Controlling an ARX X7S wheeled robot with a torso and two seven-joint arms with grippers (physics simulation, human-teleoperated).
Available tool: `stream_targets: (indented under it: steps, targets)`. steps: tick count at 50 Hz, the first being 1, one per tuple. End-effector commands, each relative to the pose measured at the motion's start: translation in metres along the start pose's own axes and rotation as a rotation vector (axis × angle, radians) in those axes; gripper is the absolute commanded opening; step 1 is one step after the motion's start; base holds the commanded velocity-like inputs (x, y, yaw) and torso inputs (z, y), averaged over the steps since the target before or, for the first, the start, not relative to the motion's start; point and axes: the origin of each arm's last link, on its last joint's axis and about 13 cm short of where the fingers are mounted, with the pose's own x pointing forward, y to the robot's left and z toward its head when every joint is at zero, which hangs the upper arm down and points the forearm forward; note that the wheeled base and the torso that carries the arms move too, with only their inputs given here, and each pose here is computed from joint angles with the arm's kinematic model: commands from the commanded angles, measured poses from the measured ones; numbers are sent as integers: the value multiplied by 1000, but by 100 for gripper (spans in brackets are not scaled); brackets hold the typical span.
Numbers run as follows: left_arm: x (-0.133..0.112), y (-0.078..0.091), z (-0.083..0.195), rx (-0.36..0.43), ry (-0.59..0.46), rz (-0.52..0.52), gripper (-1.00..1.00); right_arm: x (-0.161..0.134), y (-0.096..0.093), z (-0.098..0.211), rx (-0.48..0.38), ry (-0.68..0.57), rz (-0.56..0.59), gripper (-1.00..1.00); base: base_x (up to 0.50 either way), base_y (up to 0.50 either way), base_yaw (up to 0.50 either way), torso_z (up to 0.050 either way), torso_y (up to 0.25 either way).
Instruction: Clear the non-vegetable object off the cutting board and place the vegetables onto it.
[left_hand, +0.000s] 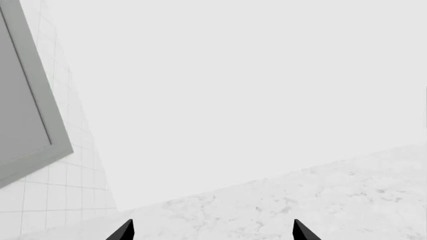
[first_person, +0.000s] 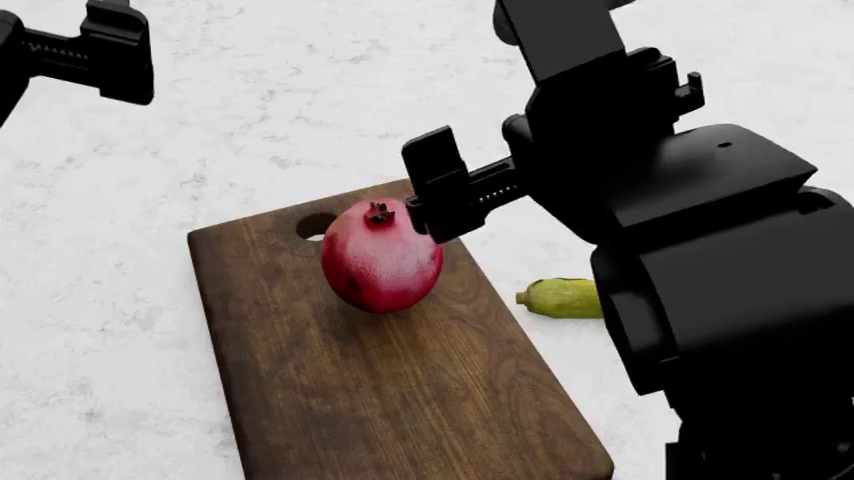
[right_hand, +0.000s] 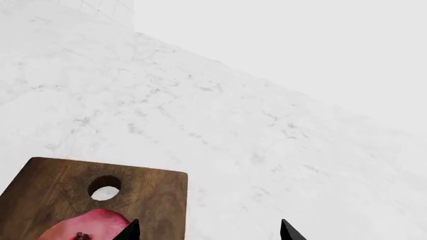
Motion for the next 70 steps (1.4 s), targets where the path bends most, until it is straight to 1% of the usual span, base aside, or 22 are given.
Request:
stream_targets:
  steps: [1,3,6,9,11,26,32,35,39,45,48,52,62,70]
  targets:
    - [0,0,4,-27,-8,-47,100,12,16,-10,36,26,142,100,0,0,0,0,0]
    - [0,1,4,-26,-8,-43,100,12,19,-10,13,37,158,100,0,0,0,0,0]
    - [1,1,4,-26,-9,-42,100,11,23,-10,25,42,190,100,0,0,0,0,0]
    - [1,1,4,-25,-10,-43,100,9,28,-10,13,51,223,100,0,0,0,0,0]
    - [2,1,5,-26,-10,-44,100,8,31,-10,-4,58,232,100,0,0,0,0,0]
    - [2,2,7,-26,-16,-39,100,1,43,-2,-33,82,317,100,0,0,0,0,0]
    - [1,3,6,-23,-16,-36,100,9,38,-5,-63,84,302,100,0,0,0,0,0]
    - [2,3,5,-23,-15,-35,100,14,36,-7,-59,96,304,100,0,0,0,0,0]
    - [3,1,5,-22,-14,-38,100,21,36,-7,-89,108,305,100,0,0,0,0,0]
    - [3,2,5,-23,-13,-35,100,26,36,-5,-90,112,324,100,0,0,0,0,0]
    - [3,3,4,-22,-14,-35,100,28,38,-5,-106,115,339,100,0,0,0,0,0]
    - [3,4,6,-23,-17,-32,100,32,37,-7,-101,127,358,100,0,0,0,0,0]
    - [3,3,5,-23,-17,-32,100,42,34,-15,-92,156,360,100,0,0,0,0,0]
    - [3,3,6,-22,-20,-31,100,49,32,-27,-75,200,381,100,0,0,0,0,0]
